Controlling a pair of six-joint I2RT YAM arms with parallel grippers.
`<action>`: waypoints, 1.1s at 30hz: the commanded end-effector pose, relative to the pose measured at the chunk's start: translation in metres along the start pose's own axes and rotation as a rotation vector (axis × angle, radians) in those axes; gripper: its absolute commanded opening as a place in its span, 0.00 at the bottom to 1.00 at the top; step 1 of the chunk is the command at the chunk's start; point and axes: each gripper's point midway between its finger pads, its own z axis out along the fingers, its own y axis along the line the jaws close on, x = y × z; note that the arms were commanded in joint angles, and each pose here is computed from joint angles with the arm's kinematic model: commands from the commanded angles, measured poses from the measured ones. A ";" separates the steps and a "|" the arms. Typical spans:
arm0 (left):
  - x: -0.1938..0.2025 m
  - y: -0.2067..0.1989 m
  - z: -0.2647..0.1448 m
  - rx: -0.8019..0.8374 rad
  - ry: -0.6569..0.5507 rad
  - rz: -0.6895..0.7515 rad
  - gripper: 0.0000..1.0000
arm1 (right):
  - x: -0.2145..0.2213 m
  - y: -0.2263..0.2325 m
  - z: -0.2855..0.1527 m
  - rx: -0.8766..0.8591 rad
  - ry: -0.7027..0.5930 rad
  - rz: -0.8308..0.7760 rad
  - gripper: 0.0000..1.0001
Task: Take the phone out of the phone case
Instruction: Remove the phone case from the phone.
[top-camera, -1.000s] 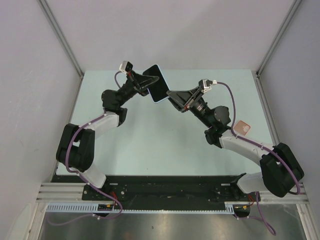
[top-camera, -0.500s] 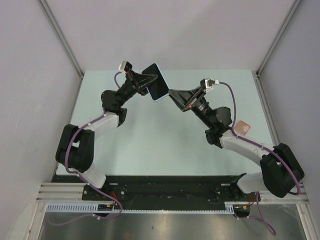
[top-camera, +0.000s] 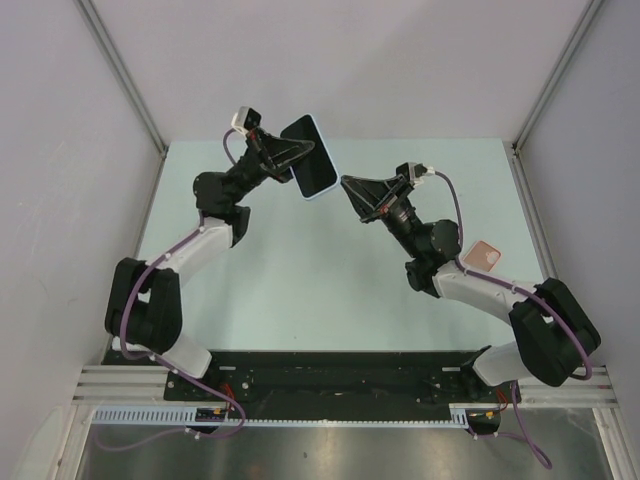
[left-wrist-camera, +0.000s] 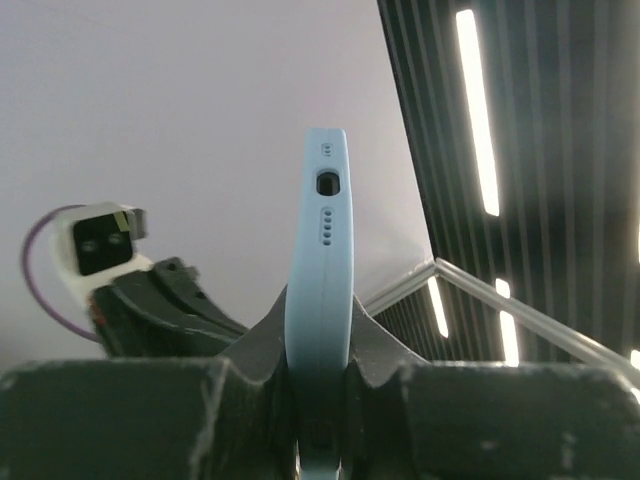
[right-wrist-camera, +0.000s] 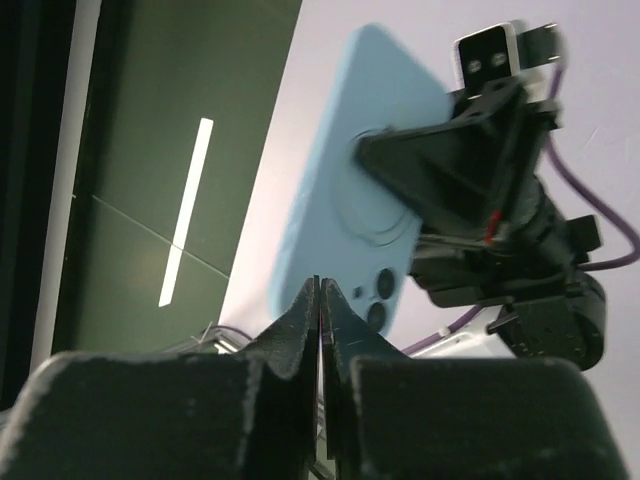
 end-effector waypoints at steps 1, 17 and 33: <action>0.092 -0.128 -0.020 0.450 0.236 0.363 0.00 | 0.010 0.060 -0.008 -0.268 0.031 0.011 0.00; 0.111 -0.037 -0.026 0.042 0.318 0.344 0.00 | -0.021 0.053 -0.024 0.267 0.037 -0.692 0.62; 0.143 0.007 -0.020 -0.106 0.477 0.472 0.00 | -0.005 0.037 -0.009 0.214 0.343 -0.573 0.74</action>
